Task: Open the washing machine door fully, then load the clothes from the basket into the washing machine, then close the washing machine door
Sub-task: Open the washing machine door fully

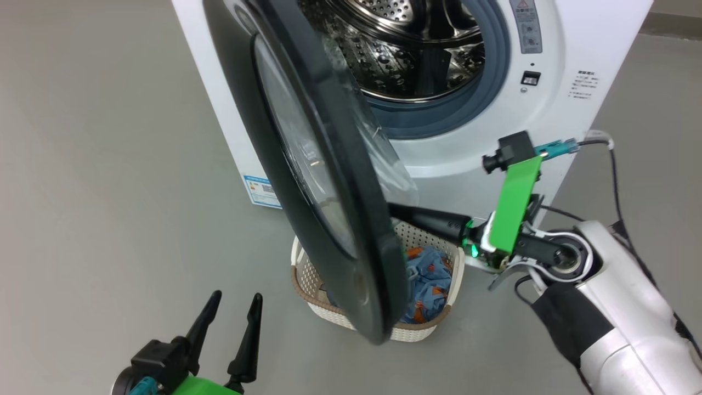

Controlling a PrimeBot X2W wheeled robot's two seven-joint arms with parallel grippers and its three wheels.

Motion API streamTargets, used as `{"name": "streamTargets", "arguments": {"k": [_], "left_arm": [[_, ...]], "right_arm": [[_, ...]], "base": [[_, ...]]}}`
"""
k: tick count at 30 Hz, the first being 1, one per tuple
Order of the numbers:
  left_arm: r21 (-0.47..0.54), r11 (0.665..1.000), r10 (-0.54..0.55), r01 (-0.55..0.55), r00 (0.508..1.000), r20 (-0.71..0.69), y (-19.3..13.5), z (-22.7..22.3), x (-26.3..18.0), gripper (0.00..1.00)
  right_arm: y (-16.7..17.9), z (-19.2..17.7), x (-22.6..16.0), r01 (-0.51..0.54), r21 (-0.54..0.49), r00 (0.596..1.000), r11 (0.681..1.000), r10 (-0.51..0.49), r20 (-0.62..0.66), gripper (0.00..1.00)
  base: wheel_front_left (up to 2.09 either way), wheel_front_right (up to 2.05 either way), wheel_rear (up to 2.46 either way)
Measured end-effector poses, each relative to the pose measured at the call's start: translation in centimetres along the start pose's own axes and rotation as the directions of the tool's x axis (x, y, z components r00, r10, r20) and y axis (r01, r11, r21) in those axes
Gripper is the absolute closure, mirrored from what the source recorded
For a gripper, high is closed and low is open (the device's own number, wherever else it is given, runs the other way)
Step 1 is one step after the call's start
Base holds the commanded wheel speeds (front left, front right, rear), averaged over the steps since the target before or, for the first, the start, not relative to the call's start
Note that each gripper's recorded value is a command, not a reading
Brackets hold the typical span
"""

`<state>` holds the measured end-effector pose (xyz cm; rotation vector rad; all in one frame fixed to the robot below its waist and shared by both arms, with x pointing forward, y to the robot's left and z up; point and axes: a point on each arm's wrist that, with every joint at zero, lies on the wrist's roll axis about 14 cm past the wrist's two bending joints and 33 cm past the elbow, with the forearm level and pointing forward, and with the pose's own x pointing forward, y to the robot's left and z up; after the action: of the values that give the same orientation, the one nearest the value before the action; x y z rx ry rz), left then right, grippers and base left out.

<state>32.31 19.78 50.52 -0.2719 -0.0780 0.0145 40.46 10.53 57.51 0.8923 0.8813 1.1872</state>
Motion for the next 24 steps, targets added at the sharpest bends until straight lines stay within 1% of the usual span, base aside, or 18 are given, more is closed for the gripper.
{"name": "streamTargets", "arguments": {"k": [7,12,19,23,24], "left_arm": [[0.003,1.0,0.016,-0.016,1.0,0.012,0.4,0.4,-0.4,0.0],[0.006,1.0,0.021,-0.021,1.0,0.017,0.7,0.6,-0.6,0.0],[0.01,1.0,0.019,-0.019,1.0,0.014,0.7,0.5,-0.7,0.0],[0.013,1.0,0.004,-0.004,1.0,0.006,0.5,0.3,-0.6,0.0],[0.012,1.0,0.0,0.0,1.0,0.006,0.5,0.3,-0.6,0.0]], "right_arm": [[0.9,-2.4,1.5,-0.042,0.022,0.997,0.999,0.043,-0.056,1.0],[1.5,-3.1,2.2,-0.058,0.027,0.996,0.998,0.06,-0.073,1.0],[1.1,-3.2,1.8,-0.051,0.041,0.997,0.998,0.053,-0.05,1.0],[0.3,-2.9,0.8,-0.028,0.054,1.0,0.998,0.028,0.002,1.0],[0.0,-2.8,0.5,-0.021,0.059,1.0,0.998,0.02,0.019,0.9]], "base": [[0.0,0.0,0.0],[0.0,0.0,0.0],[0.0,0.0,0.0],[0.0,0.0,0.0],[0.0,0.0,0.0]]}}
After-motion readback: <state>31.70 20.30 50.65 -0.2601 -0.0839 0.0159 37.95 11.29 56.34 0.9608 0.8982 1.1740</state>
